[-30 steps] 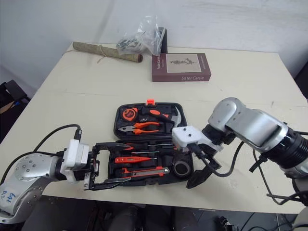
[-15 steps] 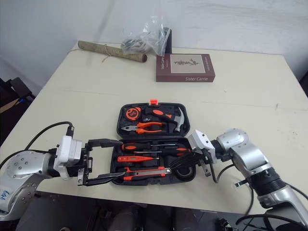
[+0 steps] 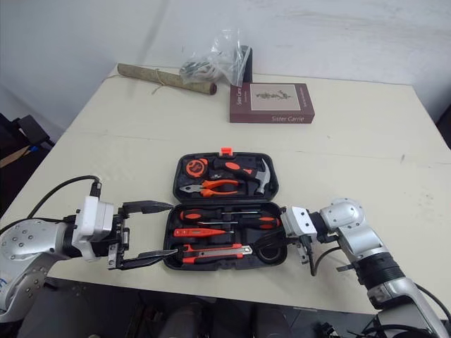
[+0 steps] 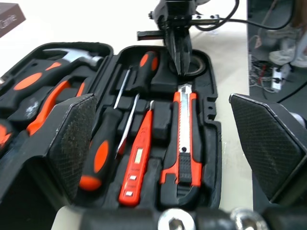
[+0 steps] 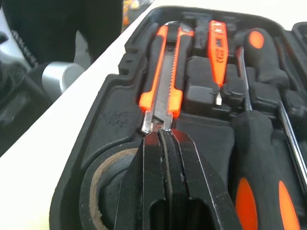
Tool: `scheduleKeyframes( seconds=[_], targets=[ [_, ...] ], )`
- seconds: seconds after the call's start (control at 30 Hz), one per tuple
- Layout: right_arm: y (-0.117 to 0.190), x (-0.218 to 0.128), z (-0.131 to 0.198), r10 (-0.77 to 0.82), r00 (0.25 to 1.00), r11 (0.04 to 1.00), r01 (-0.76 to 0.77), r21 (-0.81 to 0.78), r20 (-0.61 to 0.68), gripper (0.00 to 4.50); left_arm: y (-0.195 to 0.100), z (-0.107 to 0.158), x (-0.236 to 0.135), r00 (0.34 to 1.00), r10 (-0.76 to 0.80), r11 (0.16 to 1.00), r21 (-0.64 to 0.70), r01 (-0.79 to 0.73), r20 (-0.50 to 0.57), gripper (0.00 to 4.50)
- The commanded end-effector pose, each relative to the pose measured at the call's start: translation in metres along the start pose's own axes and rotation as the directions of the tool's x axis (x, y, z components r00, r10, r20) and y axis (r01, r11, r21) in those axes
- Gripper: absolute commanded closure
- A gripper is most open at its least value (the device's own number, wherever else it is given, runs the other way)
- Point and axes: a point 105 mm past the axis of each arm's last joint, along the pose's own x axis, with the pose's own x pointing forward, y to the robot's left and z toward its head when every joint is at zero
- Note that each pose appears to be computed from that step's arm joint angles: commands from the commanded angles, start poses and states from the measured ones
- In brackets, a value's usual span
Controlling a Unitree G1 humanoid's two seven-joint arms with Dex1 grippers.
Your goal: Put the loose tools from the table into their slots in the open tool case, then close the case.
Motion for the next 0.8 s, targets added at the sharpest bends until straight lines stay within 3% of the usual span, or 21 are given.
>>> scheduleKeyframes(
  seconds=[0.03, 0.1, 0.27, 0.43, 0.6, 0.8],
  targets=[
    [-0.011, -0.012, 0.029, -0.087, 0.993, 0.996, 0.085, 0.028, 0.08, 4.48, 0.016, 0.0, -0.017, 0.994, 0.109, 0.994, 0.014, -0.109, -0.008, 0.0],
    [-0.015, -0.023, 0.046, -0.142, 0.985, 0.989, 0.137, 0.053, 0.101, 4.48, 0.027, -0.006, -0.028, 0.983, 0.181, 0.983, 0.006, -0.181, -0.04, 0.0],
    [-0.027, -0.069, 0.037, -0.341, 0.94, 0.935, 0.34, 0.1, -0.007, 4.5, 0.052, -0.033, -0.038, 0.938, 0.321, 0.943, -0.047, -0.329, -0.13, 2.17],
    [-0.041, -0.082, 0.003, -0.452, 0.878, 0.88, 0.468, 0.083, -0.16, 4.5, 0.06, -0.06, -0.024, 0.918, 0.339, 0.925, -0.108, -0.365, -0.206, 4.48],
    [-0.046, -0.064, -0.03, -0.465, 0.85, 0.857, 0.502, 0.114, -0.247, 4.5, 0.064, -0.088, 0.006, 0.918, 0.306, 0.921, -0.168, -0.352, -0.252, 4.48],
    [-0.059, -0.044, -0.026, -0.491, 0.845, 0.856, 0.513, 0.065, -0.211, 4.5, 0.063, -0.101, 0.031, 0.926, 0.252, 0.934, -0.181, -0.309, -0.28, 4.48]
  ],
)
